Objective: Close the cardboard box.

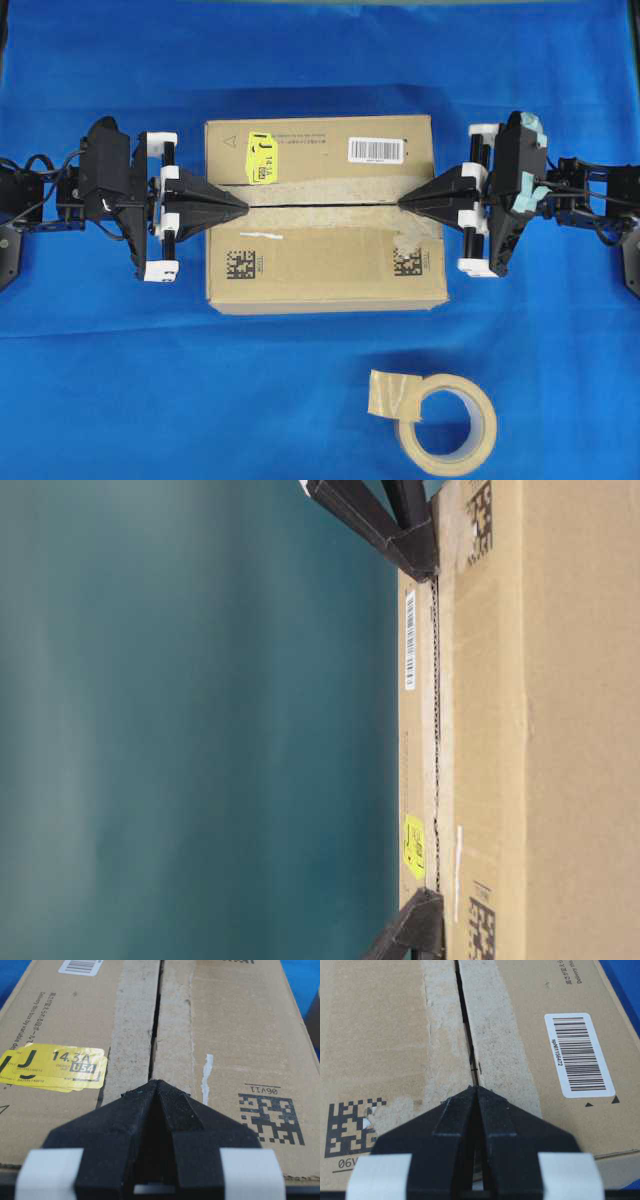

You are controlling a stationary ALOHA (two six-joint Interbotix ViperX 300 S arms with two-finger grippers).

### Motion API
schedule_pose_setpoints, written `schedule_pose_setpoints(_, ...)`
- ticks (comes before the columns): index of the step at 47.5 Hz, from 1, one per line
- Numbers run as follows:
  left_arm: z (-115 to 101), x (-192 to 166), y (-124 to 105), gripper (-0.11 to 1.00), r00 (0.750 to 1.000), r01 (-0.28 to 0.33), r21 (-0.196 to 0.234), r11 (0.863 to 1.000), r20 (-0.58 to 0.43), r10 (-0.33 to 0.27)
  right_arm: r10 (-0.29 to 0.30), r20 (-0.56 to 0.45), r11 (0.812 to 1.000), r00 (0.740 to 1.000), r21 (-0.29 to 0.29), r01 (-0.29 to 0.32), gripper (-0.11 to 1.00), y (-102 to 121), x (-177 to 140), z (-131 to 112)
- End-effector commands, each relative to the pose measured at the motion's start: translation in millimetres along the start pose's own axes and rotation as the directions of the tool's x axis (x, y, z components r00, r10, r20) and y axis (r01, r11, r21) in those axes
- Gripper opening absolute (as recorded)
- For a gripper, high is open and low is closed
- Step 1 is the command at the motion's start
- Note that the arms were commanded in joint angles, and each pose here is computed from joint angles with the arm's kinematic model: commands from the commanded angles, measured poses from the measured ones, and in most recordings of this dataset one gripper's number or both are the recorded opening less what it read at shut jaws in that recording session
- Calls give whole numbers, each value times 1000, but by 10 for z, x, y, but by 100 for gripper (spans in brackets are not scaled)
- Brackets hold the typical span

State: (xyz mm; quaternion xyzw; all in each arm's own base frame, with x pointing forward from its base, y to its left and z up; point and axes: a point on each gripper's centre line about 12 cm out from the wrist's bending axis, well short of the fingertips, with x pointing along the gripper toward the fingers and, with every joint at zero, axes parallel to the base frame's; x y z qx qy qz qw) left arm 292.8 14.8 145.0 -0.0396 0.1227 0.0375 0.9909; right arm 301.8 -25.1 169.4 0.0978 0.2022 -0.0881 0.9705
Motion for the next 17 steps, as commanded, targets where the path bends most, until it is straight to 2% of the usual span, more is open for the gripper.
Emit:
schedule_pose_setpoints(1,58,21,-16,0,1000,4,-1,1000,21,-4,-6,35,1000,999,8,6,0,-15,5,91)
schedule_pose_setpoints(17,60,21,-17,0,1000,5,-2,1000,23,-5,-8,26,1000,1000,8,8,0,-22,-2,59)
